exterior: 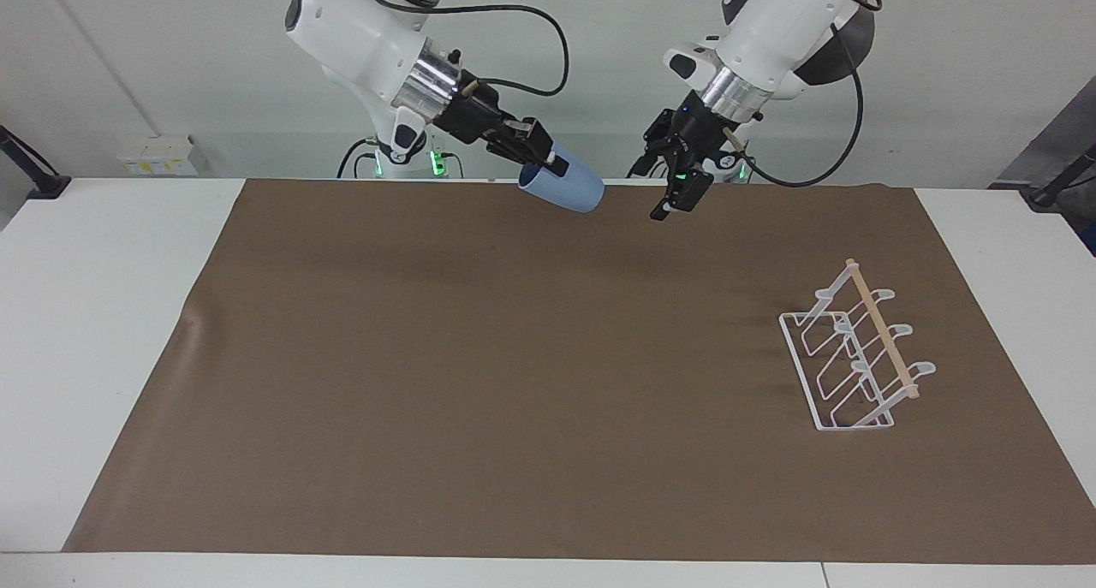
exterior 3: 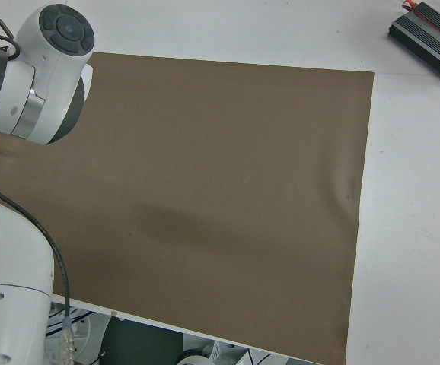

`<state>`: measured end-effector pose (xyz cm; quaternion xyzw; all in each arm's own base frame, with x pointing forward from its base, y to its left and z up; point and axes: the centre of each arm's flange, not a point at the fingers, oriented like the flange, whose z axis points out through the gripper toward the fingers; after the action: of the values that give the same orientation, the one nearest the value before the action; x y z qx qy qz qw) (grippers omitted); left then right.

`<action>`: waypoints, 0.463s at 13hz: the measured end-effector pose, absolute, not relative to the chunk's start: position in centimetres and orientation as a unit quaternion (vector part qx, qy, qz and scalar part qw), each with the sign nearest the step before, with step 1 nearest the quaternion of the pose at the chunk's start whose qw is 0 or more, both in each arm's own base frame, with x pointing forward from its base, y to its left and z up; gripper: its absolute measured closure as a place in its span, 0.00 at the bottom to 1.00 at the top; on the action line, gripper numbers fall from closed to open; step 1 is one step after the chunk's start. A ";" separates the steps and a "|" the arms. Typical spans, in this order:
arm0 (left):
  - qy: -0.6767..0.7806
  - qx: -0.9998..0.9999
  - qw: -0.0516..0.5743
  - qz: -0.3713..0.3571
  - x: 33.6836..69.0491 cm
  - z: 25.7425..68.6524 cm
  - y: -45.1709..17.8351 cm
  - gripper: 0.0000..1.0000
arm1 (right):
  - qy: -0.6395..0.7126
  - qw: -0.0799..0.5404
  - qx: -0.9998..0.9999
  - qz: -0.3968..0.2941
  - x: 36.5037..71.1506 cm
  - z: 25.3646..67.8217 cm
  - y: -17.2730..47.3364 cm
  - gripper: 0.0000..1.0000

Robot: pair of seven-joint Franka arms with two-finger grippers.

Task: Hang cup on cup holder
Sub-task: 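Carry the cup toward center with the right gripper while the left gripper approaches, then grasp the cup base with the left gripper while the right gripper holds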

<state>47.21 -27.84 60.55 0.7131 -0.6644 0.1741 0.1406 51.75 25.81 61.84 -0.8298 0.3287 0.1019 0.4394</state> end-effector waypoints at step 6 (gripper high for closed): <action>-0.659 0.708 0.163 0.196 46.7 61.1 -29.3 0.00 | 0.372 0.446 -0.807 0.105 51.4 61.5 28.3 0.94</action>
<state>46.69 -29.29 61.06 0.7076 -0.6590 0.1959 0.1633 51.44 28.25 61.53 -0.8072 0.3724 0.1054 0.4457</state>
